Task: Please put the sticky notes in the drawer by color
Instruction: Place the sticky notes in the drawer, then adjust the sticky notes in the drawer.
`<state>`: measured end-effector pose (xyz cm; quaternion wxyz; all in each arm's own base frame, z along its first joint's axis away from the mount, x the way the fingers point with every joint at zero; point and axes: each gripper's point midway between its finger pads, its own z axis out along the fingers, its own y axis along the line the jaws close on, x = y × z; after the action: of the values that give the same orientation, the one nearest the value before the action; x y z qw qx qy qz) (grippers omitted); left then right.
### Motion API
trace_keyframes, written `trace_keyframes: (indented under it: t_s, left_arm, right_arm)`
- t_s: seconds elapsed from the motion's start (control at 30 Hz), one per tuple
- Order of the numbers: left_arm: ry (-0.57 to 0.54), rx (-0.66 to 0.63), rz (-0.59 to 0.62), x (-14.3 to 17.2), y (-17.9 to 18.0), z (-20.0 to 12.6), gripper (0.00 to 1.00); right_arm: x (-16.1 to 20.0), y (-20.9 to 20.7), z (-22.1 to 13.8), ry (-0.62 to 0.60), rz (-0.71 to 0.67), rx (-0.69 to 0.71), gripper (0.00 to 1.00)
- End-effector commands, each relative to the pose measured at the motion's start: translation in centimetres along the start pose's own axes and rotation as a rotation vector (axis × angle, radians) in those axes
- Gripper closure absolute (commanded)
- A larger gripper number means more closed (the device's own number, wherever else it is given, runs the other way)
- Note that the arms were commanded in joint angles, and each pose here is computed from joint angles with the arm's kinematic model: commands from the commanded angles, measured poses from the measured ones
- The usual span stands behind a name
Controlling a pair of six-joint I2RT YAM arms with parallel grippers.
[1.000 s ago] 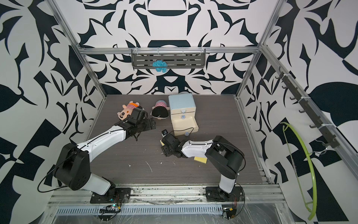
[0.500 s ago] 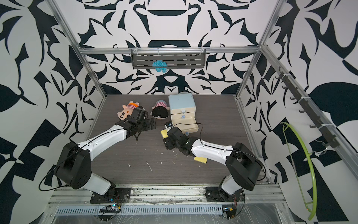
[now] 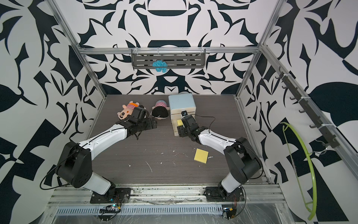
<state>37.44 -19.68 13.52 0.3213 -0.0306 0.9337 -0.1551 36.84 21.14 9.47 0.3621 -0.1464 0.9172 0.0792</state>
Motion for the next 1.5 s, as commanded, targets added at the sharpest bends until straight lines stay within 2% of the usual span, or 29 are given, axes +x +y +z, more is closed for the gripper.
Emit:
trace_keyframes:
  t_s: [0.0, 0.23, 0.37, 0.53, 0.77, 0.87, 1.0, 1.07, 1.13, 1.23, 1.47]
  left_arm:
    - [0.001, 0.021, 0.007, -0.5, -0.6, 0.1, 0.01]
    - [0.001, 0.03, 0.004, -0.4, -0.7, 0.0, 0.01]
    - [0.002, 0.03, 0.006, -0.3, -0.6, 0.0, 0.01]
    - [0.001, 0.036, 0.005, -0.2, -0.7, -0.2, 0.01]
    - [0.001, 0.052, 0.005, -0.3, -1.0, -0.1, 0.01]
    - [0.006, 0.065, 0.004, -0.3, -1.3, 0.1, 0.01]
    - [0.014, 0.075, 0.0, -0.2, -1.5, 0.4, 0.01]
    - [0.014, 0.072, -0.001, -0.2, -1.4, 0.5, 0.01]
    - [0.016, 0.072, 0.001, -0.1, -1.4, 0.5, 0.01]
    - [0.016, 0.073, 0.001, -0.1, -1.5, 0.6, 0.01]
    - [0.02, 0.075, 0.001, 0.0, -1.4, 0.6, 0.01]
  right_arm:
    - [-2.5, 1.5, -0.4, -0.05, -0.02, -0.059, 0.24]
    - [-2.3, 2.1, 0.9, -0.022, -0.023, -0.084, 0.23]
    - [-2.9, 2.3, 0.9, -0.033, -0.028, -0.09, 0.16]
    - [-3.9, 2.7, -0.1, -0.056, -0.039, -0.11, 0.06]
    - [-4.1, 2.0, -2.9, -0.105, -0.008, -0.101, 0.03]
    - [-3.4, 1.3, -3.4, -0.089, 0.012, -0.08, 0.03]
    - [-2.9, 0.9, -3.7, -0.058, 0.035, -0.064, 0.2]
    - [-2.5, 0.6, -3.6, -0.02, 0.043, -0.055, 0.37]
    - [-1.5, 0.4, -3.2, 0.042, 0.044, -0.04, 0.49]
    - [-0.3, 0.5, -2.8, 0.098, 0.058, -0.043, 0.57]
    - [0.3, 0.4, -2.1, 0.132, 0.076, -0.037, 0.67]
